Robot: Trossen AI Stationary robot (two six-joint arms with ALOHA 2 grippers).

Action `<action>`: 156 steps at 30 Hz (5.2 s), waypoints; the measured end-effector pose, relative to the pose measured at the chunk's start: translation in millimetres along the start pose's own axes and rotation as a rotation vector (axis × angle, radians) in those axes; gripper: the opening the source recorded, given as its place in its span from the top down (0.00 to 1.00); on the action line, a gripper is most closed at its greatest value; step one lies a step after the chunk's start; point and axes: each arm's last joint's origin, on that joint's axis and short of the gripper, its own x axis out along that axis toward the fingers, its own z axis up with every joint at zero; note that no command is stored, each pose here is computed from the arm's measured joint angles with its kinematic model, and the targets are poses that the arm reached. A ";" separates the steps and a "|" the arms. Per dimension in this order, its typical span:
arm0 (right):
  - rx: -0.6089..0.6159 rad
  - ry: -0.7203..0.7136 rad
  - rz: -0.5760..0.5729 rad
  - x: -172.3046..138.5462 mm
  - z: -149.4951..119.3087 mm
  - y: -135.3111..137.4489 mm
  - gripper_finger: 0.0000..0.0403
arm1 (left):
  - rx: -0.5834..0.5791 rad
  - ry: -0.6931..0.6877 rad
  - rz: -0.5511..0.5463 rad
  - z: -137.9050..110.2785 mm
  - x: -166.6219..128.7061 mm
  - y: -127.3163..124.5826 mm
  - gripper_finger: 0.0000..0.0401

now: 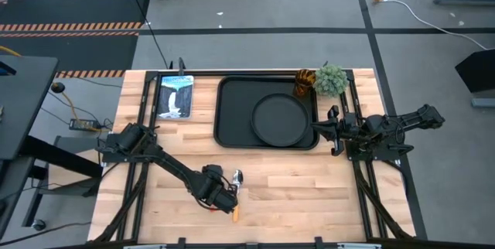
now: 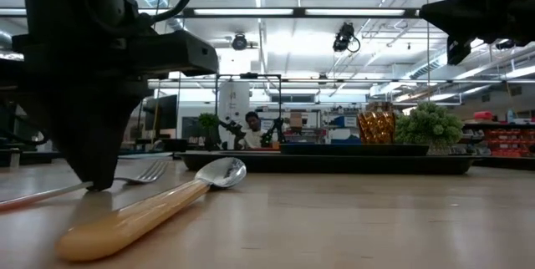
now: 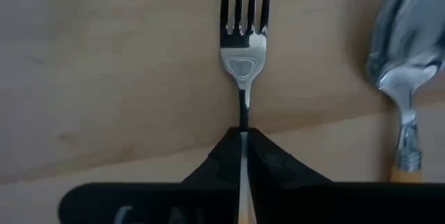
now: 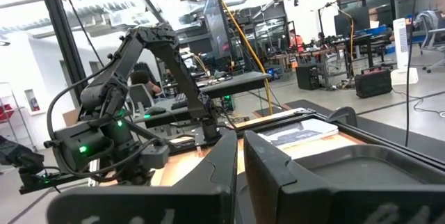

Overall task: Pick and place plate/cup/fork/spoon on tray
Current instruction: Put the orange fork on the left side of the black tray, then put the yellow spoon to the right of the orange fork

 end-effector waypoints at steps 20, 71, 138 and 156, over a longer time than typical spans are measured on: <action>0.000 0.000 0.001 0.0 0.0 0.0 0.92 | 0.053 -0.026 -0.020 23.0 -22.1 -23.0 0.96; 0.000 -0.001 0.000 0.0 0.1 0.0 0.92 | -0.064 -0.045 0.054 302.1 45.3 17.0 0.87; 0.009 -0.020 0.003 -0.1 2.1 0.3 0.92 | 0.077 -0.039 -0.085 -4.9 -30.0 -91.2 0.73; 0.010 -0.023 0.003 0.0 2.4 0.3 0.92 | 0.106 0.018 0.055 -10.0 2.3 -83.2 0.73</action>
